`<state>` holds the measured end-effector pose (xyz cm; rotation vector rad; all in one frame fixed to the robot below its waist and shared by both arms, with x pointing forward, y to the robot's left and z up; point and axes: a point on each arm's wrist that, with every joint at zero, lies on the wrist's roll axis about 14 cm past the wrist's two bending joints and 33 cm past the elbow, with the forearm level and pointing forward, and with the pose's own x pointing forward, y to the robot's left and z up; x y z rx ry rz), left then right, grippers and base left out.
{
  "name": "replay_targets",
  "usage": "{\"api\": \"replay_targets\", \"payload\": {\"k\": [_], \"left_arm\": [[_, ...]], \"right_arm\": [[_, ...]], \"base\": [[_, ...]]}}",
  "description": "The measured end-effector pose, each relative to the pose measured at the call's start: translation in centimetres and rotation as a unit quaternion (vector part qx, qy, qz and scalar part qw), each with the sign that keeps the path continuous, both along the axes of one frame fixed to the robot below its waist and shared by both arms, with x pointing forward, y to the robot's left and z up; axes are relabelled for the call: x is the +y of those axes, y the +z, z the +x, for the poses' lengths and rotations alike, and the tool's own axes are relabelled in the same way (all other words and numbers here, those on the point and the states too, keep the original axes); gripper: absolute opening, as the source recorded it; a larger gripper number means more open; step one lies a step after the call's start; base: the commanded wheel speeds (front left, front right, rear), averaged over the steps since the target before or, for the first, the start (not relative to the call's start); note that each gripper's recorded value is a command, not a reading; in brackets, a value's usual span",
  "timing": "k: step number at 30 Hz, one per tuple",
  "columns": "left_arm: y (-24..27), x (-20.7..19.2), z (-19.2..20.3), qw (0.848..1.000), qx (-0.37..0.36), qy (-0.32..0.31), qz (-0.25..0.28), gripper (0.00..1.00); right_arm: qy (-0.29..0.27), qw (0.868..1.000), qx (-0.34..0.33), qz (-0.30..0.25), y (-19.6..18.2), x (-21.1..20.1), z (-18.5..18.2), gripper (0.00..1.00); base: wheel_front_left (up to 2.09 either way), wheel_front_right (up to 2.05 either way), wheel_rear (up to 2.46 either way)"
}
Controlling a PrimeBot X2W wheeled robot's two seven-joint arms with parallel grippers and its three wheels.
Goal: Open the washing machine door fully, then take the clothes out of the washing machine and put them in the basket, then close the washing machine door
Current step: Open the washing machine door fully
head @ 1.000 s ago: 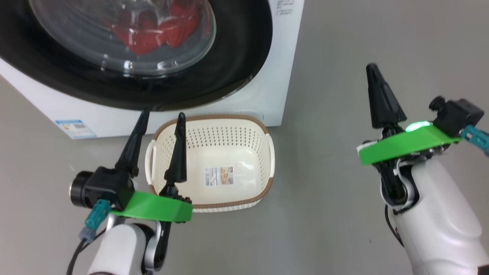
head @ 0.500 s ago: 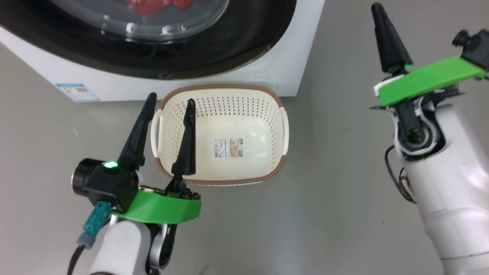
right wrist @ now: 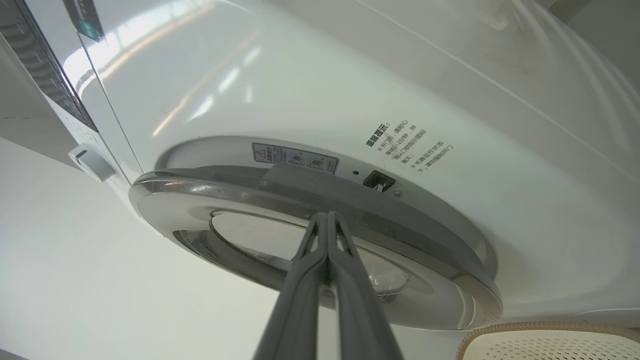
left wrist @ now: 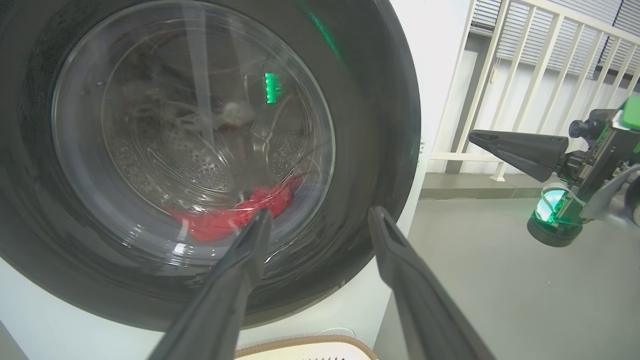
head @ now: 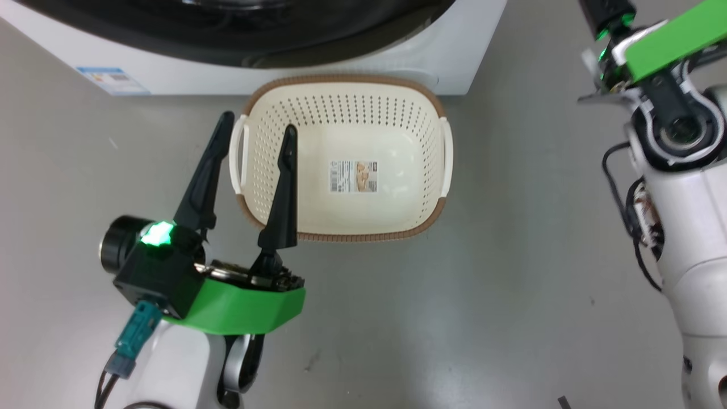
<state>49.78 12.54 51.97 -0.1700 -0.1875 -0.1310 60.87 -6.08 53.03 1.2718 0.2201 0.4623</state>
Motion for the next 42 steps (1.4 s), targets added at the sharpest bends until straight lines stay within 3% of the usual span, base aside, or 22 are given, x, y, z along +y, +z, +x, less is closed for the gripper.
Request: {"api": "replay_targets", "payload": {"k": [13, 34, 42], "left_arm": [[-3.1, 0.1, 1.4, 1.000, 0.026, 0.000, 0.003, 1.00], [-6.1, 0.8, 2.9, 0.999, 0.049, 0.007, 0.015, 1.00], [-6.6, 0.5, 3.0, 0.998, 0.055, 0.005, 0.014, 1.00]], "right_arm": [[0.063, 0.993, 0.027, 0.099, -0.5, 1.4, 3.7, 0.00], [0.149, 0.979, 0.051, 0.133, -2.1, 5.3, 7.2, 0.00], [0.195, 0.972, 0.062, 0.117, -2.4, 6.6, 7.2, 0.00]], "base": [[0.00, 0.00, 0.00], [0.00, 0.00, 0.00], [0.00, 0.00, 0.00]]}}
